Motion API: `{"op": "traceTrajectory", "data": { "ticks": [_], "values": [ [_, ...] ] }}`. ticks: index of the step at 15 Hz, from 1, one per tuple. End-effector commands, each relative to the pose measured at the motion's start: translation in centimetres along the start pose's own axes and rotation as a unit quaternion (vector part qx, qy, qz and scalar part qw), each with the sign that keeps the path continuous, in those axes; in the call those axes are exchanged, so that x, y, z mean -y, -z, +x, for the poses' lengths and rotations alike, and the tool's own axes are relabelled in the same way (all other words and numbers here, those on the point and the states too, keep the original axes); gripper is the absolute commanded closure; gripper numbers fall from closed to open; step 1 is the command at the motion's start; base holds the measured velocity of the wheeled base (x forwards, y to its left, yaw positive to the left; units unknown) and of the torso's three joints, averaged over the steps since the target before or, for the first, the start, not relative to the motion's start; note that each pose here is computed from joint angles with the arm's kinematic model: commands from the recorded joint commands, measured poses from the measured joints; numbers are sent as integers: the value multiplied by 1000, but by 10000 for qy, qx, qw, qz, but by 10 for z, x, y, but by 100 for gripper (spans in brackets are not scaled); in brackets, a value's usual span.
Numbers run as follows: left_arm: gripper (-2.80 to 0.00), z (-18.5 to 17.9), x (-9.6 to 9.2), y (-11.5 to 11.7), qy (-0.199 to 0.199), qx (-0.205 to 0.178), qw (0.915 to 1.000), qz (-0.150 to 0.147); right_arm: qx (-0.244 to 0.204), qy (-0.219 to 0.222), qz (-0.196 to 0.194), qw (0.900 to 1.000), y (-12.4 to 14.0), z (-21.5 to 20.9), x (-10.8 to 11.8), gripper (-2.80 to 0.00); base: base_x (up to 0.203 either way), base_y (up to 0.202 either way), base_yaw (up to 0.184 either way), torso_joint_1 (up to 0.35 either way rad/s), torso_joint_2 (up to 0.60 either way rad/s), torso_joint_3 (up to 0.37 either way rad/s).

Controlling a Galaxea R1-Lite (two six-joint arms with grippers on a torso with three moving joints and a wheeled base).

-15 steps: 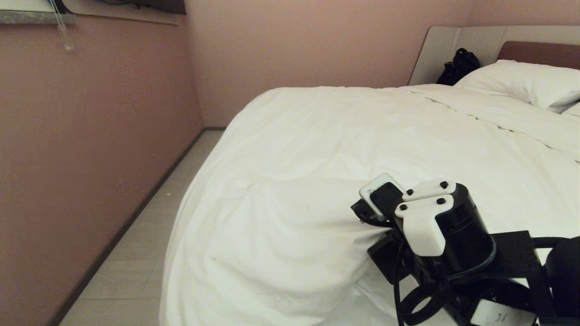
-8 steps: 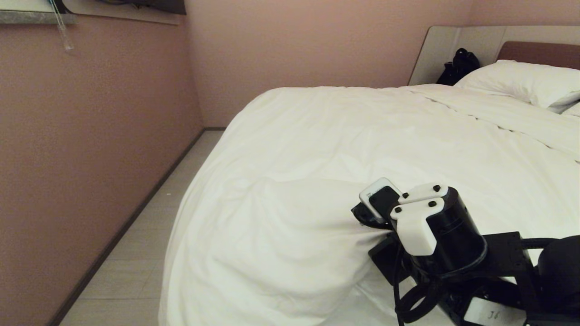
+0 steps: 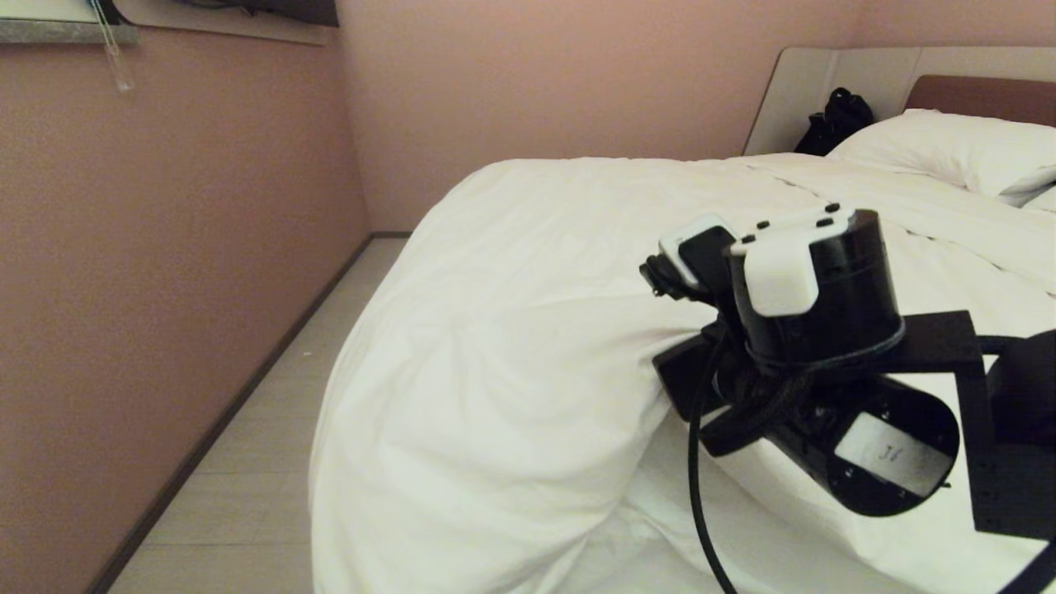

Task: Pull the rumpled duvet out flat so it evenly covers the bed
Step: Flatten the corners of the folded blanket

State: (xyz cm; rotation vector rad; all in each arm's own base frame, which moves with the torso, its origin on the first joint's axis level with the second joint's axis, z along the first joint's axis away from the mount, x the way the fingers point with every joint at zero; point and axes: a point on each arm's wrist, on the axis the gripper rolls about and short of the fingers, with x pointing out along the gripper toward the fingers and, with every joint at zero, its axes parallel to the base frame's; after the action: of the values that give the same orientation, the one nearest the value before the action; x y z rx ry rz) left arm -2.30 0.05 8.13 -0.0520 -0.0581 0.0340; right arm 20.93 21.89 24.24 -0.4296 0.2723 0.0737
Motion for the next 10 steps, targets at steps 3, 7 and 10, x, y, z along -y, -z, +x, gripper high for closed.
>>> {"op": "traceTrajectory", "data": {
  "ticks": [3,7,10],
  "values": [
    [0,0,0,0,20,-8,10000,52,148,134,212,9996,-21,14,-1,0,0,0,0,0,0,0],
    [0,-13,3,-42,346,178,9986,-355,334,190,419,9984,-39,20,-1,0,0,0,0,0,0,0],
    [0,-4,6,-47,828,-438,9911,-949,436,360,593,9966,-52,28,9,0,0,0,0,0,0,0]
  ]
}}
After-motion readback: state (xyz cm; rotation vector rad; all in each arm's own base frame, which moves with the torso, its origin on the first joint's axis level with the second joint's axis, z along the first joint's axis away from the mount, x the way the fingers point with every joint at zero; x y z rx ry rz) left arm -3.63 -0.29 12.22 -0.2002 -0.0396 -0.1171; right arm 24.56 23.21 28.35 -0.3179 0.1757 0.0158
